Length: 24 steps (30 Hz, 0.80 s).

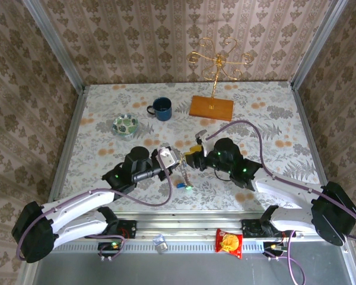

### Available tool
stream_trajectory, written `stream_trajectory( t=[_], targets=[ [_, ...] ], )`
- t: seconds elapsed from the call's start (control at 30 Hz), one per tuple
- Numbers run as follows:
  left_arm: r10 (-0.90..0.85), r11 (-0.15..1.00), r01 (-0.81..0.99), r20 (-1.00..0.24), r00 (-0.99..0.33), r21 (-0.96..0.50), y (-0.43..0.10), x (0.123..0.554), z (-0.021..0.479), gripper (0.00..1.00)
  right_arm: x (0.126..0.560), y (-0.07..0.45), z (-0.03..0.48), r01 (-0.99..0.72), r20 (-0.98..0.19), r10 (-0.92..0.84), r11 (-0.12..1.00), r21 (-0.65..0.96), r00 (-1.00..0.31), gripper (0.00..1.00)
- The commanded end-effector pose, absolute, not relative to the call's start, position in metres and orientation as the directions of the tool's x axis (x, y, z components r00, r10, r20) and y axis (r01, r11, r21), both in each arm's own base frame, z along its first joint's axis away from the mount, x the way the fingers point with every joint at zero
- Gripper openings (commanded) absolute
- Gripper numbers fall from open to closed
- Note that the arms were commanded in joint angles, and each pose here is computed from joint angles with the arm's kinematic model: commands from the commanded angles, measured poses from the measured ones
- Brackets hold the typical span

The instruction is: Put the keys on the keyring

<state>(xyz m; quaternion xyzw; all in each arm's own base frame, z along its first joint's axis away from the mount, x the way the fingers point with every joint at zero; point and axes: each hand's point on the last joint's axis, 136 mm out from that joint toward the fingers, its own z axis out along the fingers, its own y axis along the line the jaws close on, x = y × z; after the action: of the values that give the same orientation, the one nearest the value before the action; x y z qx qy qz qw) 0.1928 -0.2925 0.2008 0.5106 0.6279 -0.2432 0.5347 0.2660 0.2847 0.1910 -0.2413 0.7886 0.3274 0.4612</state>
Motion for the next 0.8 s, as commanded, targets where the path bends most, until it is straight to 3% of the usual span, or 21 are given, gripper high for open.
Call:
stream_trajectory(
  t=[0.0, 0.2, 0.47, 0.77],
  targets=[
    [0.297, 0.375, 0.891, -0.943, 0.148, 0.257, -0.296, 0.192, 0.224, 0.00, 0.261, 0.280, 0.196, -0.714, -0.896, -0.098, 0.643, 0.275, -0.433, 0.44],
    [0.195, 0.400, 0.899, -0.975, 0.107, 0.179, -0.291, 0.193, 0.230, 0.00, 0.250, 0.264, 0.207, -0.819, -0.945, -0.173, 0.556, 0.139, -0.277, 0.52],
    [0.060, 0.331, 0.938, -0.994, 0.090, 0.105, -0.286, 0.181, 0.237, 0.00, 0.224, 0.277, 0.214, -0.950, -0.951, -0.310, 0.299, -0.091, -0.007, 0.53],
    [0.017, 0.222, 0.964, -0.989, 0.144, 0.144, -0.293, 0.167, 0.238, 0.00, 0.227, 0.295, 0.226, -0.973, -0.961, -0.275, 0.222, -0.057, -0.006, 0.44]
  ],
)
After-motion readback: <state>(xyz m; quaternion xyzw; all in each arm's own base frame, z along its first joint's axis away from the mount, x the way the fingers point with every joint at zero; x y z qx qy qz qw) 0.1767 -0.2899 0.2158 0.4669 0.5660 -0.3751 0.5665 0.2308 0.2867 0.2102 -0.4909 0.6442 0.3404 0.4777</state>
